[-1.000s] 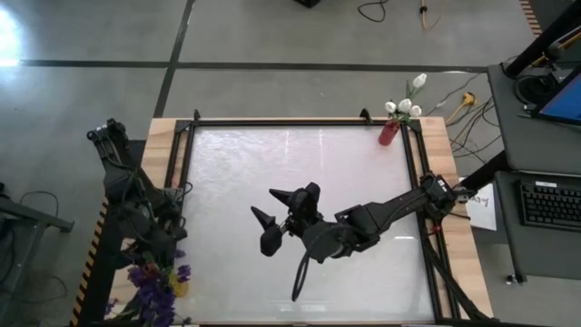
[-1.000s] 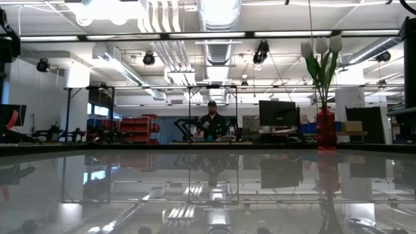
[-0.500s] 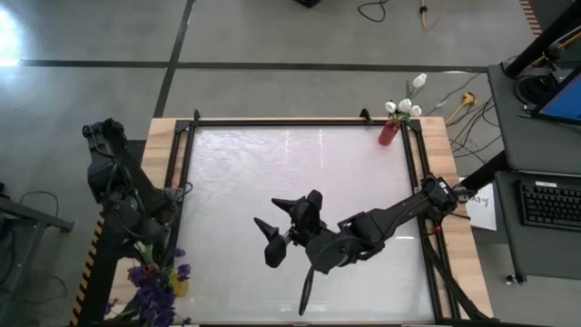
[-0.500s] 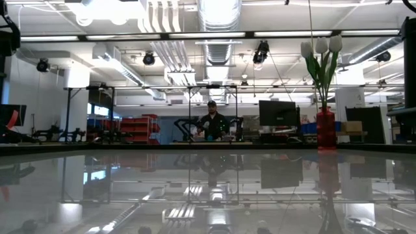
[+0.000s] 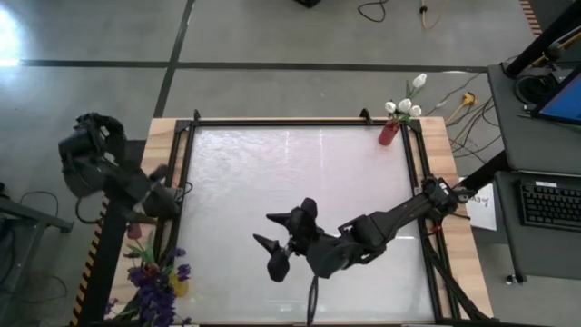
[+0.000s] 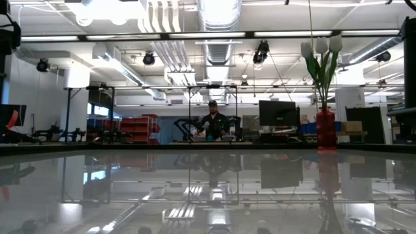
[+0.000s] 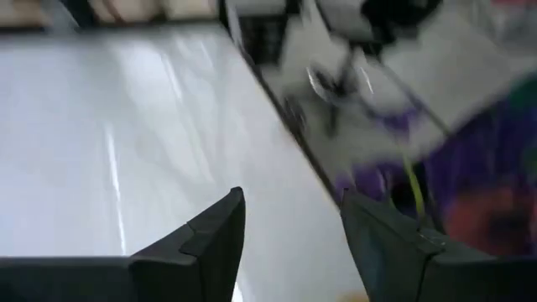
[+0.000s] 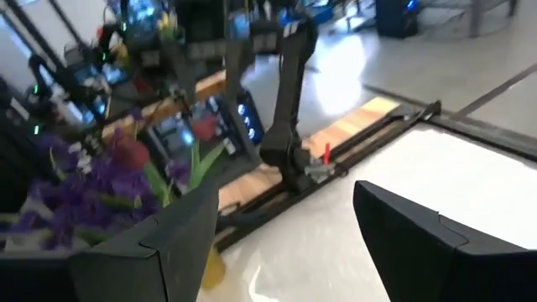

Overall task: Sort flowers into vase by color
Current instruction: Return to Home Position

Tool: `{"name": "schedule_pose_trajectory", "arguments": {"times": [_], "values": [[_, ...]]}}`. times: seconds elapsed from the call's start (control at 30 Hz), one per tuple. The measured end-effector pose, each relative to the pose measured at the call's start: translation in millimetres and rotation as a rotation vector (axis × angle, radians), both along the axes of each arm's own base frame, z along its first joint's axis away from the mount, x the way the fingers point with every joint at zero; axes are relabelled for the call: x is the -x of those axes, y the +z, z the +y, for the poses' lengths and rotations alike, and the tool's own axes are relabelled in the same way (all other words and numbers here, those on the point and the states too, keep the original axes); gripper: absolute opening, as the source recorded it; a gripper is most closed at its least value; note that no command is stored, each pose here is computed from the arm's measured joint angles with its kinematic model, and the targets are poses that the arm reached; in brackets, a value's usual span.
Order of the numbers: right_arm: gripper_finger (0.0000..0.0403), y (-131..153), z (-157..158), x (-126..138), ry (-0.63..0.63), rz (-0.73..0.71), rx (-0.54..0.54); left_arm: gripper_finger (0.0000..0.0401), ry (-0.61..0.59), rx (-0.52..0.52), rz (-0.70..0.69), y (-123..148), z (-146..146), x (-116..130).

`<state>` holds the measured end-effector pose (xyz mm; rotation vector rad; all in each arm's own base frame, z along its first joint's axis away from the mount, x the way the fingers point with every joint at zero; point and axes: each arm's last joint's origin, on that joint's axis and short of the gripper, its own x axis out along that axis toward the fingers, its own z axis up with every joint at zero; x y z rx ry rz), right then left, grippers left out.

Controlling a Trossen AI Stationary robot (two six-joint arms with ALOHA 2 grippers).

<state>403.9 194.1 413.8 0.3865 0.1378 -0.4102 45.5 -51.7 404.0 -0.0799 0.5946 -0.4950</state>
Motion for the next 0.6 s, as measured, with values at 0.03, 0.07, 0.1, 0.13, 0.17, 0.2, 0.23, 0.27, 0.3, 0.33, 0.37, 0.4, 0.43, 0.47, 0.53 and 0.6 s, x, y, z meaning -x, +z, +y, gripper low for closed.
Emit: {"name": "schedule_pose_trajectory", "arguments": {"times": [0.03, 0.07, 0.1, 0.13, 0.17, 0.2, 0.23, 0.27, 0.3, 0.33, 0.37, 0.4, 0.43, 0.47, 0.53, 0.6], "values": [[0.0267, -2.3, -2.2, -1.3, 0.013, 0.016, -0.003, 0.0183, 0.026, 0.011, -0.052, 4.6, 2.4, 0.2], [0.0262, -5.1, -4.9, -2.8, 0.023, 0.037, -0.003, 0.0178, 0.048, 0.023, -0.107, 8.8, 4.6, 0.4], [0.0258, -7.9, -8.2, -4.2, 0.029, 0.059, 0.002, 0.0172, 0.066, 0.033, -0.155, 11.9, 6.4, 0.6], [0.0252, -10.9, -11.7, -5.7, 0.032, 0.083, 0.009, 0.0164, 0.089, 0.042, -0.203, 14.1, 8.1, 0.6], [0.0247, -13.8, -15.9, -7.4, 0.028, 0.106, 0.022, 0.0156, 0.117, 0.044, -0.242, 14.4, 9.6, 0.4], [0.0241, -16.6, -20.5, -9.2, 0.025, 0.130, 0.040, 0.0147, 0.152, 0.042, -0.275, 13.2, 11.1, 0.0], [0.0236, -18.9, -25.5, -11.1, 0.025, 0.151, 0.055, 0.0137, 0.195, 0.042, -0.306, 11.1, 12.4, -0.5], [0.0230, -20.9, -31.3, -13.6, 0.027, 0.171, 0.072, 0.0126, 0.238, 0.044, -0.332, 8.3, 13.3, -1.2], [0.0224, -22.7, -37.5, -16.5, 0.033, 0.188, 0.089, 0.0115, 0.277, 0.048, -0.353, 4.3, 13.8, -2.0], [0.0219, -23.9, -43.9, -19.4, 0.043, 0.203, 0.103, 0.0104, 0.311, 0.057, -0.371, -0.3, 13.5, -3.0], [0.0213, -25.3, -50.9, -22.3, 0.052, 0.216, 0.109, 0.0092, 0.328, 0.072, -0.384, -4.7, 12.8, -3.9], [0.0207, -27.0, -58.3, -25.5, 0.067, 0.232, 0.121, 0.0080, 0.330, 0.091, -0.398, -8.7, 10.9, -5.2], [0.0200, -28.6, -65.7, -28.5, 0.086, 0.249, 0.134, 0.0068, 0.332, 0.111, -0.411, -12.7, 7.7, -7.2], [0.0194, -30.0, -73.1, -31.2, 0.103, 0.266, 0.148, 0.0056, 0.334, 0.129, -0.426, -16.6, 4.1, -9.6], [0.0181, -32.9, -88.3, -36.2, 0.137, 0.293, 0.162, 0.0035, 0.338, 0.163, -0.453, -25.0, -4.6, -15.5], [0.0168, -35.4, -103.4, -40.8, 0.189, 0.316, 0.170, 0.0015, 0.352, 0.183, -0.477, -33.7, -12.4, -22.1]]}}
